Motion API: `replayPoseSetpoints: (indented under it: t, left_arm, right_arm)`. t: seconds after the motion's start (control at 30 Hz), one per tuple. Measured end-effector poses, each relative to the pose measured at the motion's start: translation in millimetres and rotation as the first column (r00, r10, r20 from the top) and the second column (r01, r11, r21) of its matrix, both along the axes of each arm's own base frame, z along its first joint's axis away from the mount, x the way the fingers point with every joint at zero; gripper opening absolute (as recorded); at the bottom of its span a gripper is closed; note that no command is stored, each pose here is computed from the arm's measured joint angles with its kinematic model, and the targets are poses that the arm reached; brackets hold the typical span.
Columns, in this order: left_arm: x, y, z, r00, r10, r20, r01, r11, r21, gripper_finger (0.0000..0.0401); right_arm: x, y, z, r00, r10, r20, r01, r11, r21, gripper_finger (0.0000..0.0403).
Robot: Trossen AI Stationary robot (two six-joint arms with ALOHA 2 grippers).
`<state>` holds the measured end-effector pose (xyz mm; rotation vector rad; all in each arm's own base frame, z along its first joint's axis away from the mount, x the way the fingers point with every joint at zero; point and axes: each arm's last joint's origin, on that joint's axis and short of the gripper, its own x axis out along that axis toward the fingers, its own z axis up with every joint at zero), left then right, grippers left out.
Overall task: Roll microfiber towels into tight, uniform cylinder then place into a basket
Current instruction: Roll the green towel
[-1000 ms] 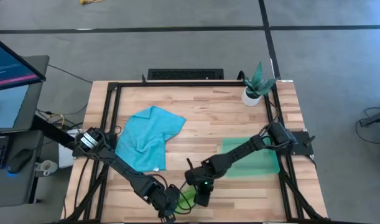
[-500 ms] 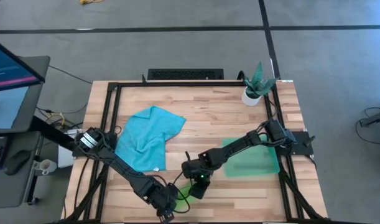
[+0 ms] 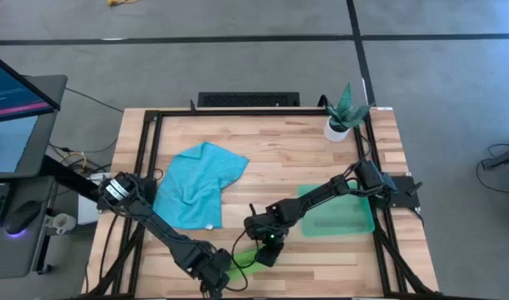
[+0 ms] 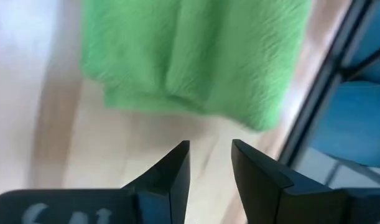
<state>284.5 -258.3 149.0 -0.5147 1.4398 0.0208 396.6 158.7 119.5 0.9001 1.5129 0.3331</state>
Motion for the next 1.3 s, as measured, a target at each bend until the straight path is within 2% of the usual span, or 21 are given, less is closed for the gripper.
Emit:
replayPoseSetpoints:
  t: [0.1, 0.2, 0.27, 0.37, 0.43, 0.6, 0.8, 1.07, 1.3]
  left_arm:
    - [-10, -9, 4, 0.998, -0.033, 0.049, 0.031, 0.999, 0.045, 0.0109]
    - [-21, -25, 16, 0.974, -0.103, 0.201, 0.086, 0.992, 0.093, 0.0109]
    - [-28, -37, 25, 0.931, -0.163, 0.327, 0.131, 0.984, 0.118, 0.0110]
    - [-36, -56, 37, 0.826, -0.253, 0.504, 0.191, 0.966, 0.171, 0.0110]
    - [-37, -62, 40, 0.777, -0.294, 0.557, 0.212, 0.955, 0.207, 0.0110]
    - [-24, -49, 23, 0.776, -0.329, 0.538, 0.214, 0.940, 0.266, 0.0110]
    - [2, -41, 5, 0.772, -0.350, 0.531, 0.281, 0.937, 0.209, 0.0110]
    - [1, -34, 4, 0.784, -0.353, 0.510, 0.219, 0.927, 0.304, 0.0110]
    - [3, -23, 1, 0.821, -0.338, 0.461, 0.175, 0.917, 0.359, 0.0110]
  right_arm:
    - [0, 1, 0, 1.000, 0.004, 0.001, -0.004, 1.000, 0.002, 0.0015]
    - [0, 1, 0, 1.000, 0.004, 0.002, -0.004, 1.000, 0.003, 0.0017]
    - [0, 1, 0, 1.000, 0.004, 0.002, -0.004, 1.000, 0.004, 0.0018]
    - [0, 1, 0, 1.000, 0.001, 0.000, -0.001, 1.000, 0.005, 0.0015]
    - [0, 1, 0, 1.000, 0.000, 0.000, 0.000, 1.000, 0.005, 0.0015]
    - [0, 1, 1, 1.000, -0.004, -0.004, 0.004, 1.000, 0.013, 0.0018]
    - [1, 3, 2, 1.000, 0.000, 0.004, 0.000, 1.000, 0.027, 0.0015]
    - [1, 5, 3, 1.000, 0.013, 0.017, -0.014, 0.999, 0.046, 0.0015]
    - [1, 8, 3, 1.000, 0.016, 0.016, -0.017, 0.999, 0.051, 0.0017]
